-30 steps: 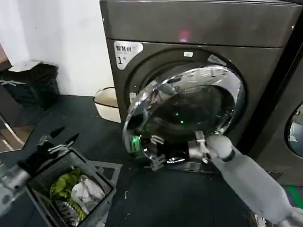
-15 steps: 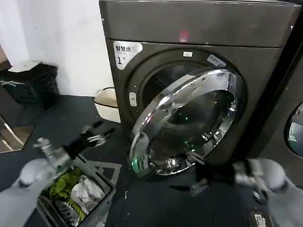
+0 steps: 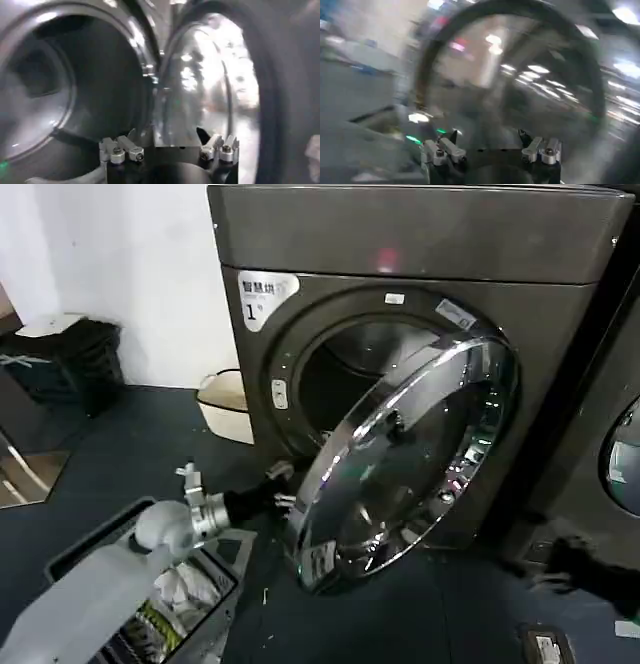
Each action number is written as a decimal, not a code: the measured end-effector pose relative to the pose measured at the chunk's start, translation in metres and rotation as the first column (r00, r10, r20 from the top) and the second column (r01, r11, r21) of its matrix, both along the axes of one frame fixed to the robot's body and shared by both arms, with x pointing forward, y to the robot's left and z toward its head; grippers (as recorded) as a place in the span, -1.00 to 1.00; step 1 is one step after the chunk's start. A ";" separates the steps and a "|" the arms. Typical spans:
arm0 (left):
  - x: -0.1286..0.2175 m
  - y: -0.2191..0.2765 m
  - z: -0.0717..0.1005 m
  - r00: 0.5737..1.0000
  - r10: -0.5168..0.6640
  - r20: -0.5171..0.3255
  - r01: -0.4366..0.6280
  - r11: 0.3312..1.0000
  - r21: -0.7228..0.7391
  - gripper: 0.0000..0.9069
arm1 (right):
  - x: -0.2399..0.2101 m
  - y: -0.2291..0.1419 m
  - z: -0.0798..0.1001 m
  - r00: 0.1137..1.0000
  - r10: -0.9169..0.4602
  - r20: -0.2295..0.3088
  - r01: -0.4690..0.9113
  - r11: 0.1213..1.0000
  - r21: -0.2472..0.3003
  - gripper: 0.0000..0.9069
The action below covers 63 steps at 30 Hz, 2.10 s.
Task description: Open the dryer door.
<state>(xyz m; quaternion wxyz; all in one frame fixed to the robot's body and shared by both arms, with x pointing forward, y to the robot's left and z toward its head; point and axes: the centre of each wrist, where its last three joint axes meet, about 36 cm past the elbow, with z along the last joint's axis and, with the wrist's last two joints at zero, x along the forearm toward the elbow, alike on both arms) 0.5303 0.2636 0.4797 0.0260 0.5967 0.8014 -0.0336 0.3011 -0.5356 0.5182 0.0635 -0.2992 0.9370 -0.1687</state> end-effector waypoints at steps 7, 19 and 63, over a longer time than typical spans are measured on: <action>-0.006 -0.026 0.006 0.996 -0.091 -0.002 0.091 0.996 -0.015 1.00 | -0.070 -0.037 0.025 0.857 -0.515 0.026 0.513 0.856 0.058 1.00; -0.004 -0.104 0.012 0.971 -0.240 -0.013 0.240 0.970 -0.046 1.00 | -0.159 -0.097 0.105 0.184 -0.982 0.049 0.952 0.190 0.241 1.00; 0.029 -0.339 0.015 0.976 -0.091 0.200 0.124 0.980 -0.158 1.00 | -0.286 -0.123 0.188 -0.190 -0.953 0.235 0.926 -0.094 0.366 1.00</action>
